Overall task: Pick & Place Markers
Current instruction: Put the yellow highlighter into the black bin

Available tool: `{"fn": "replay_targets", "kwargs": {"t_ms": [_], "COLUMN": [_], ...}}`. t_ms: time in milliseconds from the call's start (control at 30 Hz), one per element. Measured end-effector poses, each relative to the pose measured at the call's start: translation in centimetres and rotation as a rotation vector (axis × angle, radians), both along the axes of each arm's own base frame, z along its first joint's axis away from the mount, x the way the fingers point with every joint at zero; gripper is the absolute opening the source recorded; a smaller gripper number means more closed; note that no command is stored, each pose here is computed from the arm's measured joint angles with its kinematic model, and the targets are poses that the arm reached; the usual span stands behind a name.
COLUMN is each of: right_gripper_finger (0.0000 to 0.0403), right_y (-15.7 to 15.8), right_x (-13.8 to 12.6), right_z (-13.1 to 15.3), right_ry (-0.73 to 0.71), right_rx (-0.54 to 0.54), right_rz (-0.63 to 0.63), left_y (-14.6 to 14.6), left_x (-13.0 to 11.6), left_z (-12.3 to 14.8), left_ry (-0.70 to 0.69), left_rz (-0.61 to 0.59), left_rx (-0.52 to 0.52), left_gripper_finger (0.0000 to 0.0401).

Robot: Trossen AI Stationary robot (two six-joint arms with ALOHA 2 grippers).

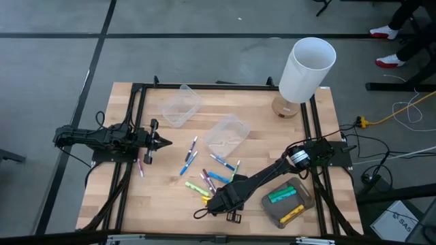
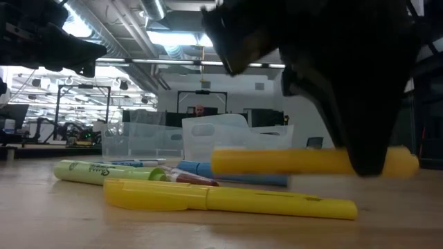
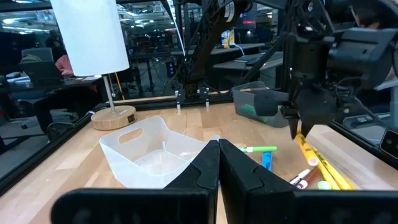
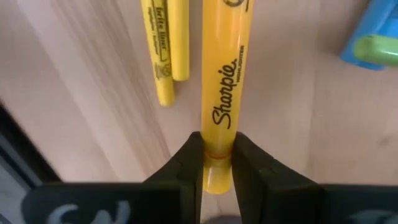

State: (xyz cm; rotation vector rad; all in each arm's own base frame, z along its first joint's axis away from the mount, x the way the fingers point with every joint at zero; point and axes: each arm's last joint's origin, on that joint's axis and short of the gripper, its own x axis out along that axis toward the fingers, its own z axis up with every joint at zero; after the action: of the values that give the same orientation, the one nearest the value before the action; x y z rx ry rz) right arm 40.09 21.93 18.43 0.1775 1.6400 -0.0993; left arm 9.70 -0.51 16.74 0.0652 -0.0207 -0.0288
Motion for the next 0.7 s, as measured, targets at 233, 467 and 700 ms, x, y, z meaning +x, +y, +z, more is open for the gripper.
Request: {"fn": "replay_targets", "kwargs": {"t_ms": [233,467,700], "right_gripper_finger": [0.006,0.006,0.006], "right_y": [-0.1,-0.3,0.0], "right_x": [0.0,-0.1,-0.6], "right_z": [2.3,4.6,5.4], "right_ry": [-0.023,-0.045,-0.06], "right_rx": [-0.038,-0.075,-0.094], "right_rz": [0.024,0.029,0.059], "left_y": [0.0,0.0,0.0], "left_x": [0.0,0.0,0.0], "left_z": [0.0,0.0,0.0], "left_ry": [0.0,0.0,0.0], "left_rz": [0.0,0.0,0.0], "left_rx": [0.0,0.0,0.0], "left_gripper_finger": [0.0004,0.0004,0.0004]}}
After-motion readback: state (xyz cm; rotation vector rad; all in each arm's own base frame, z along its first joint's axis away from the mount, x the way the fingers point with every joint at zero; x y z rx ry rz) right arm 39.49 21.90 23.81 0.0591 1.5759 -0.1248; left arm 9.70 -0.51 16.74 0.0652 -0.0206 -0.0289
